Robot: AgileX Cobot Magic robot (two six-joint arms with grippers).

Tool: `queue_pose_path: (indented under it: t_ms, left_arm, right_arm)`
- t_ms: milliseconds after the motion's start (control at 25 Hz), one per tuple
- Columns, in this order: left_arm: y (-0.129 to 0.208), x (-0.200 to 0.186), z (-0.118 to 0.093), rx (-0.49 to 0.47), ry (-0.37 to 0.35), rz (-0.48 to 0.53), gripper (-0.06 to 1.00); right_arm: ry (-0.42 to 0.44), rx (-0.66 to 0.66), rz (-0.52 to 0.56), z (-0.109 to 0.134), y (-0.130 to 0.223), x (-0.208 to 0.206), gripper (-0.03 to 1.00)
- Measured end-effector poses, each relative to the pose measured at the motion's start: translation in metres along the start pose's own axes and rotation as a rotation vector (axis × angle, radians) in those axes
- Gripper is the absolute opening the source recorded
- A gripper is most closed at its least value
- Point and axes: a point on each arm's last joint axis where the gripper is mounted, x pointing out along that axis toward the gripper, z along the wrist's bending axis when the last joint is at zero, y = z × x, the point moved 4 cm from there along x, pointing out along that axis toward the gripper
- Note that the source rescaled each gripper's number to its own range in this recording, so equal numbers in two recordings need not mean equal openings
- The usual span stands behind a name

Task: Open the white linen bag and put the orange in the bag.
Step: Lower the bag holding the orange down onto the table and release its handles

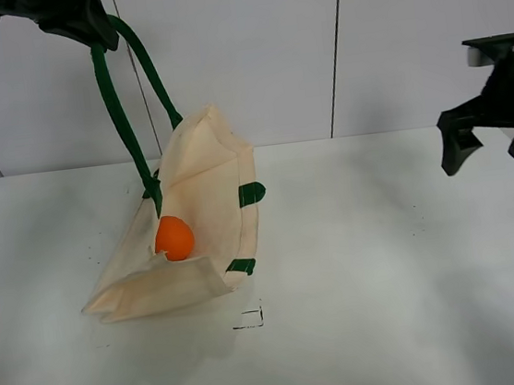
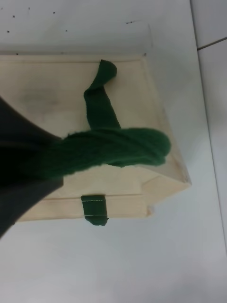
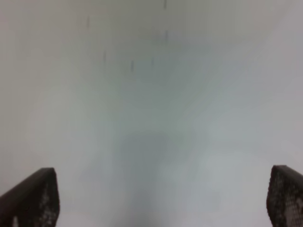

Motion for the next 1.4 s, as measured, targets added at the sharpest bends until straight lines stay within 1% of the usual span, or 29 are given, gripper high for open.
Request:
queue_pose_path:
  t_ms: [40, 160, 320, 440, 480, 560, 720, 840, 1120, 1280, 1400]
  left_arm:
    - [0.0, 0.0, 0.0, 0.0, 0.0, 0.0, 0.0]
    - [0.0, 0.0, 0.0, 0.004, 0.0, 0.0, 0.0]
    - [0.0, 0.0, 0.0, 0.007, 0.0, 0.0, 0.0]
    - [0.0, 0.0, 0.0, 0.007, 0.0, 0.0, 0.0]
    - [0.0, 0.0, 0.0, 0.007, 0.0, 0.0, 0.0]
    - [0.0, 0.0, 0.0, 0.007, 0.0, 0.0, 0.0]
    - [0.0, 0.0, 0.0, 0.007, 0.0, 0.0, 0.0]
    - [0.0, 0.0, 0.0, 0.007, 0.0, 0.0, 0.0]
    - [0.0, 0.0, 0.0, 0.008, 0.0, 0.0, 0.0]
    - [0.0, 0.001, 0.0, 0.008, 0.0, 0.001, 0.0]
    - [0.001, 0.01, -0.001, 0.006, 0.004, 0.02, 0.0]
  right_arm:
    - [0.0, -0.001, 0.006, 0.0, 0.016, -0.004, 1.0]
    - [0.0, -0.002, -0.029, 0.002, 0.065, -0.024, 1.0]
    - [0.001, -0.003, -0.112, 0.004, 0.13, -0.041, 1.0]
    - [0.004, -0.004, -0.213, 0.005, 0.174, -0.049, 1.0]
    - [0.004, -0.005, -0.265, 0.006, 0.188, -0.051, 1.0]
    - [0.009, -0.006, -0.407, 0.006, 0.209, -0.056, 1.0]
    - [0.019, -0.017, -0.665, 0.007, 0.238, -0.055, 1.0]
    - [0.026, -0.027, -0.768, 0.007, 0.258, -0.051, 1.0]
    - [0.034, -0.023, -0.938, 0.007, 0.282, -0.058, 1.0]
    - [0.03, -0.011, -0.956, 0.007, 0.284, -0.059, 1.0]
    - [0.028, -0.014, -0.956, 0.007, 0.284, -0.059, 1.0]
